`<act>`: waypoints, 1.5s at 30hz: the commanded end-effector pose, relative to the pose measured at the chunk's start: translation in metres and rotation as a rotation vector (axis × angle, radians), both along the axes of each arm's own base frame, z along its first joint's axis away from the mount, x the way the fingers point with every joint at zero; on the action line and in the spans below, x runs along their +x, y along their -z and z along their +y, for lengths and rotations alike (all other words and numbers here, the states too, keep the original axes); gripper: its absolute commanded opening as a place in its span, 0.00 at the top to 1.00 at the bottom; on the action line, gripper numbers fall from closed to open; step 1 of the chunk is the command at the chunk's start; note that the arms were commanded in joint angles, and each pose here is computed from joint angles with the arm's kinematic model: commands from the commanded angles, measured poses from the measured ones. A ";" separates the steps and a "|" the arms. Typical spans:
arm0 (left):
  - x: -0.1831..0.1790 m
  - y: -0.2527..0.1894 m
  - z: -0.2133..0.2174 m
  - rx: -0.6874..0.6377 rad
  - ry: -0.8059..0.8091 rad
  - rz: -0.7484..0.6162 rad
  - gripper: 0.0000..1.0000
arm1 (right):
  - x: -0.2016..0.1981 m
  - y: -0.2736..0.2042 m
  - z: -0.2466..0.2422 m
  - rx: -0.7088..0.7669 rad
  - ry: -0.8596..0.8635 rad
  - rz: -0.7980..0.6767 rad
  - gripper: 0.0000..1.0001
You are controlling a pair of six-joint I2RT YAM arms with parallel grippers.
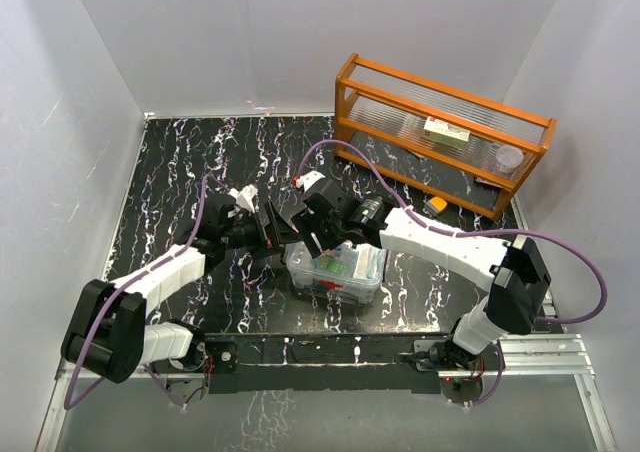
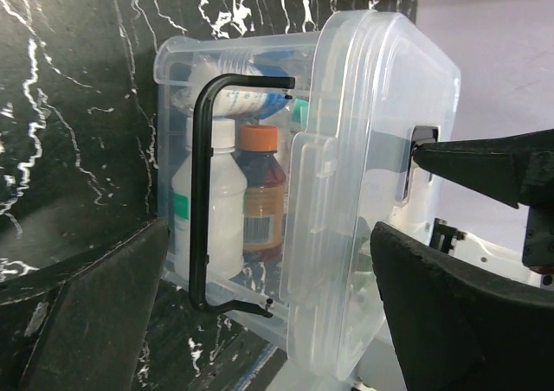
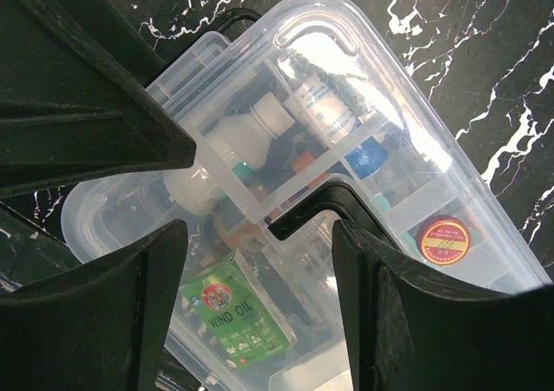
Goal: Organize the medicine kit
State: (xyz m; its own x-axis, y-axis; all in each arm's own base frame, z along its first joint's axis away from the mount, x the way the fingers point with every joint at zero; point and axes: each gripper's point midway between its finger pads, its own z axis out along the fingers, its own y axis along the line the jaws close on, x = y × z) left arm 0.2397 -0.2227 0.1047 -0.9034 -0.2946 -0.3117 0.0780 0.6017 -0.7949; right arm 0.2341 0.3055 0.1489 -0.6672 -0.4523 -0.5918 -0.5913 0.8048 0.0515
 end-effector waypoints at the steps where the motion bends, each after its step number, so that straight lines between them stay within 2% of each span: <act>1: -0.007 0.003 -0.010 -0.091 0.027 0.040 0.01 | -0.020 0.061 -0.024 -0.172 -0.003 0.147 0.35; 5: -0.011 -0.001 -0.016 -0.148 0.034 0.074 0.04 | -0.019 0.059 -0.023 -0.157 0.004 0.139 0.35; 9: -0.012 -0.013 -0.017 -0.171 0.041 0.068 0.12 | -0.018 0.058 -0.023 -0.150 0.011 0.131 0.36; 19: -0.025 -0.024 -0.004 -0.056 0.090 0.005 0.25 | -0.008 0.054 -0.022 -0.134 0.067 0.089 0.40; 25: -0.031 -0.037 -0.009 -0.100 0.141 -0.019 0.38 | -0.004 0.051 -0.020 -0.123 0.084 0.074 0.41; 30: -0.033 -0.044 -0.008 -0.087 0.165 -0.039 0.41 | -0.004 0.053 -0.018 -0.120 0.092 0.080 0.43; 38: -0.038 -0.044 -0.007 -0.088 0.173 -0.020 0.51 | -0.002 0.053 -0.013 -0.098 0.094 0.078 0.43; 41: -0.037 -0.043 -0.004 -0.053 0.156 -0.012 0.55 | -0.003 0.055 -0.012 -0.099 0.094 0.087 0.44; 45: -0.038 -0.040 0.003 -0.001 0.139 -0.032 0.56 | -0.004 0.058 -0.011 -0.098 0.088 0.098 0.45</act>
